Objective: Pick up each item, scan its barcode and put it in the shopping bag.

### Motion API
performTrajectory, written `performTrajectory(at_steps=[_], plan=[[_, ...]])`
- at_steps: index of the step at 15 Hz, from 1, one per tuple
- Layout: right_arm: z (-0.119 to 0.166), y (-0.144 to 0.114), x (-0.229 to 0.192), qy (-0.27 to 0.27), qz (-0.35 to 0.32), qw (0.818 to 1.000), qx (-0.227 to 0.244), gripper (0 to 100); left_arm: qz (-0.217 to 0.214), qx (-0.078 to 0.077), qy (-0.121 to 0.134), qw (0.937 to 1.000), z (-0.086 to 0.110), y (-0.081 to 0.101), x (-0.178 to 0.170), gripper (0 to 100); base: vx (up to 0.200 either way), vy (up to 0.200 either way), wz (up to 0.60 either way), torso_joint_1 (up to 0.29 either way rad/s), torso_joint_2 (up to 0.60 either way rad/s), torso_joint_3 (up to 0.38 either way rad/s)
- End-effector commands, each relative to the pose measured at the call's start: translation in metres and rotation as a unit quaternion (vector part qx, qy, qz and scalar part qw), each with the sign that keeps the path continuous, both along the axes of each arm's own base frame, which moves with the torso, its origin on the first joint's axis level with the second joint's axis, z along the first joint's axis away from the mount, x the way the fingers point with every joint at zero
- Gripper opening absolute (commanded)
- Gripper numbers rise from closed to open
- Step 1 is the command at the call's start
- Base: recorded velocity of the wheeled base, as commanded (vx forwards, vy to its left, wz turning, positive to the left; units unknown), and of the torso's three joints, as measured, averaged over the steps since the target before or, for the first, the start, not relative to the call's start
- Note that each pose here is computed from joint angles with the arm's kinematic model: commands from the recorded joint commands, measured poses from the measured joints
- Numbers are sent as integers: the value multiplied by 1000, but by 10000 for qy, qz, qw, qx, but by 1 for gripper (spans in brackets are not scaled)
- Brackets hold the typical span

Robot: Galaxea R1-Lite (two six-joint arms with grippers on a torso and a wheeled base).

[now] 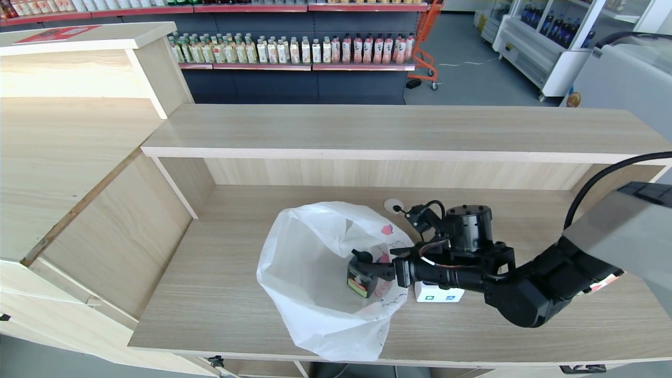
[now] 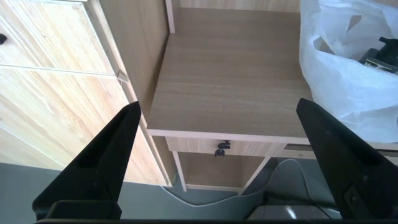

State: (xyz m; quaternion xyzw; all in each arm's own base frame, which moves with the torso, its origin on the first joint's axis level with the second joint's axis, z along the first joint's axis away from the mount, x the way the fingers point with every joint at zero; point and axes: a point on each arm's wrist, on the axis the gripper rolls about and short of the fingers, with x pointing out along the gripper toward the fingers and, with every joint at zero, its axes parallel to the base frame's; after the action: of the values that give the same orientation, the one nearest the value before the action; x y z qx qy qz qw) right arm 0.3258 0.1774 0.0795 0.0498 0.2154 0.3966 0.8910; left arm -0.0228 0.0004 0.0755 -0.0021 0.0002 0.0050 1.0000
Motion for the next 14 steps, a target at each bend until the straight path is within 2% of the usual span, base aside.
performTrajectory(at_steps=[1,3,6,7,8,9,11,14], plan=[[51,-9,-10,53,-301,9968,739,100,4,-2,-2,10000,0,0,0,100,0,0,0,0,0,0],[73,-31,-23,165,-530,9953,796,100,4,-2,-2,10000,0,0,0,100,0,0,0,0,0,0],[110,-72,-72,-121,-815,9928,867,100,4,-2,-2,10000,0,0,0,100,0,0,0,0,0,0],[117,-90,-91,-358,-976,9919,729,100,4,-2,-2,10000,0,0,0,100,0,0,0,0,0,0],[119,-111,-108,-779,-1355,9874,234,100,4,-2,-2,10000,0,0,0,100,0,0,0,0,0,0],[118,-128,-129,-1012,-1874,9769,-160,100,4,-2,-2,10000,0,0,0,100,0,0,0,0,0,0],[100,-151,-195,-1114,-2864,9505,-455,100,4,-2,-2,10000,0,0,0,100,0,0,0,0,0,0],[36,-174,-290,-1324,-3604,9218,-533,100,4,-2,-2,10000,0,0,0,100,0,0,0,0,0,0]])
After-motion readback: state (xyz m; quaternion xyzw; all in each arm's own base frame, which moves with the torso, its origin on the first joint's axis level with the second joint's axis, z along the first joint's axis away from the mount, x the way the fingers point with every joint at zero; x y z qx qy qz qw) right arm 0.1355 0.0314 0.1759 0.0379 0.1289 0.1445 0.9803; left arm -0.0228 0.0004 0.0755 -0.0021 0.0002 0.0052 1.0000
